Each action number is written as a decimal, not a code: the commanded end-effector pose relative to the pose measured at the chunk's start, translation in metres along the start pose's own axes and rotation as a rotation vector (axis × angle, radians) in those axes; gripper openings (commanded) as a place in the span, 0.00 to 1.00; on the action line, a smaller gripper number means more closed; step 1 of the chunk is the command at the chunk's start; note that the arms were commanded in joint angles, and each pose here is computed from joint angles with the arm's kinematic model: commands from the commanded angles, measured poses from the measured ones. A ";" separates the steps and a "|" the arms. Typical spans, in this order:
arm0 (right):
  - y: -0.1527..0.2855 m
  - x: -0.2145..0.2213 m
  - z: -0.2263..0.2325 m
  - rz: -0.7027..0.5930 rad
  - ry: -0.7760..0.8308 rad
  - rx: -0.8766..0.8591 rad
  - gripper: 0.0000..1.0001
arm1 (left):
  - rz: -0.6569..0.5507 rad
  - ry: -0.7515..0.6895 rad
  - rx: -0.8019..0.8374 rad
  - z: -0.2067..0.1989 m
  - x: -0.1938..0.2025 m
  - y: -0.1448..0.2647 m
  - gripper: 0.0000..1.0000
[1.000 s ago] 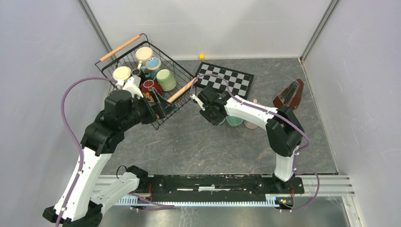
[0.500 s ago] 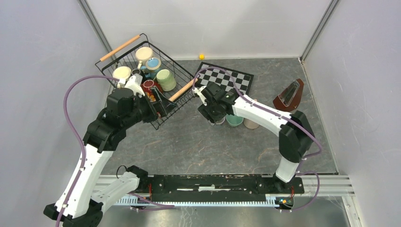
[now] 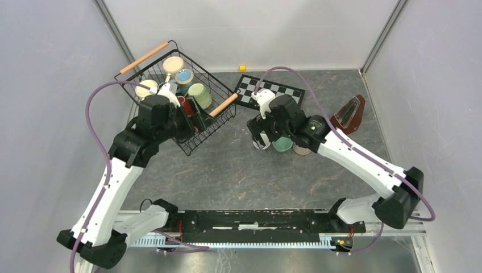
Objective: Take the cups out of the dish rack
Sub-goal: Place the cup at the center of the board, then unload the cup from the dish rack, then place the cup at the center of the board.
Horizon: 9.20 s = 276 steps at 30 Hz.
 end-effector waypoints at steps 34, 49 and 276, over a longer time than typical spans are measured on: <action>0.086 -0.004 0.000 -0.259 -0.072 -0.007 0.98 | -0.444 0.313 -0.792 0.147 -0.203 -0.173 1.00; 0.085 0.012 -0.001 -0.224 -0.068 0.008 0.98 | -0.379 0.435 -0.925 0.211 -0.188 -0.218 1.00; 0.059 -0.149 -0.008 -0.888 -0.133 -0.967 0.98 | -0.163 -0.205 0.439 -0.144 -0.100 -0.021 0.02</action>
Point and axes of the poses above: each gripper's point midway between its finger pads, its own y axis back along the fingers, its own z axis along the line the jaws close on, x = y × z, the point moved 2 cm from there along y, back along the fingers, and after that the axes turned 9 degrees about y, right-handed, at the moved point
